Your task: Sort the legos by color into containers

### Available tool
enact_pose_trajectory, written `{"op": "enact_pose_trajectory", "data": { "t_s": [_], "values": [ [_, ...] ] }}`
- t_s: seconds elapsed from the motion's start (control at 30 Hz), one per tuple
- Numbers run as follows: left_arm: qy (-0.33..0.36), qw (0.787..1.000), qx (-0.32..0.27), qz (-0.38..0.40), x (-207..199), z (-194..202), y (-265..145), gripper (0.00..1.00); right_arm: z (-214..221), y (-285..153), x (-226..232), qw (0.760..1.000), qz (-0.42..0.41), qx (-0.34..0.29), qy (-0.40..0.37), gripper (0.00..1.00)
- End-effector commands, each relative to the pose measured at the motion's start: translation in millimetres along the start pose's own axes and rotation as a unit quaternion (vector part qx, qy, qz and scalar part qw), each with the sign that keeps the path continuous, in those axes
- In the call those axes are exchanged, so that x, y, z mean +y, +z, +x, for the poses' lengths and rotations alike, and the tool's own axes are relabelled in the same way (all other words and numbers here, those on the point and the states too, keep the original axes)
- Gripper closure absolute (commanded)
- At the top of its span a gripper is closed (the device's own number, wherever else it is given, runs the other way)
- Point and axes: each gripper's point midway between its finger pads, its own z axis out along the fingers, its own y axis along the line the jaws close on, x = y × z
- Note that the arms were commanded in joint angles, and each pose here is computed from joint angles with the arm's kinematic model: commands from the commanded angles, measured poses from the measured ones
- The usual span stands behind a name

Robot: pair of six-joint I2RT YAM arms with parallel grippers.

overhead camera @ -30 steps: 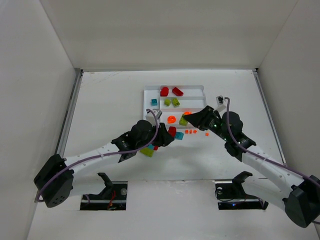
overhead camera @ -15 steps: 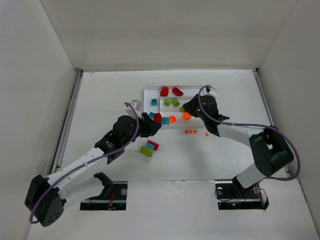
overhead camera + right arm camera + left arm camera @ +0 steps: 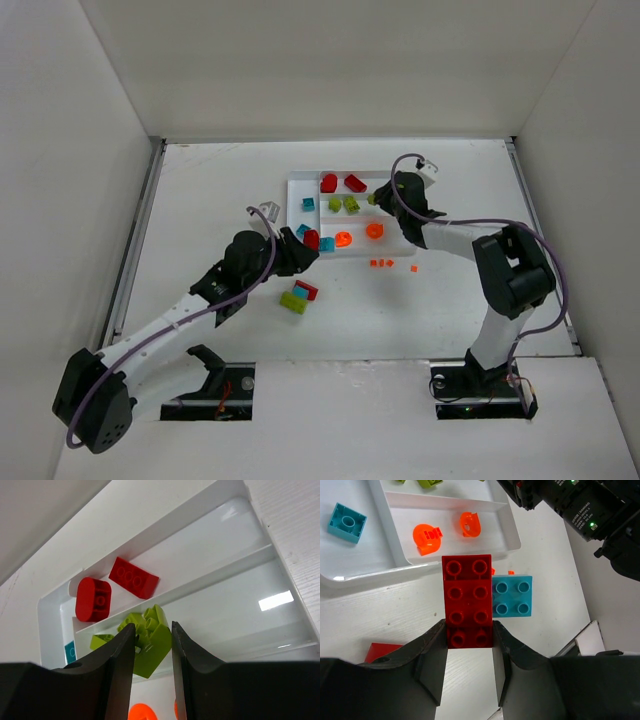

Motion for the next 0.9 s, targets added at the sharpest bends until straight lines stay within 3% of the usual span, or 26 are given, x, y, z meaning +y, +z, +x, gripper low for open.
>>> {"op": "enact_pose_trajectory", "data": {
  "t_s": [0.0,0.17,0.4,0.53,0.73,0.87],
  "values": [
    [-0.005,1.000,-0.012,0.028,-10,-7,1,0.86,-23,3,10,0.999,0.004,-0.037,0.011,0.63],
    [-0.009,0.999,-0.010,0.029,-11,-7,3,0.86,-22,-4,9,0.999,0.002,-0.035,0.008,0.50],
    [-0.021,0.999,-0.009,0.035,-16,-6,5,0.86,-23,-39,17,0.999,-0.032,-0.032,-0.004,0.47],
    [-0.036,0.998,-0.007,0.041,-21,-8,8,0.86,-7,-105,53,0.990,-0.137,-0.016,-0.043,0.46],
    [-0.061,0.998,0.001,0.032,-16,-6,15,0.86,19,-212,89,0.947,-0.320,0.028,-0.029,0.23],
    [-0.076,0.996,0.000,0.036,-19,-6,18,0.86,32,-247,102,0.923,-0.382,0.048,-0.028,0.21]
  ]
}}
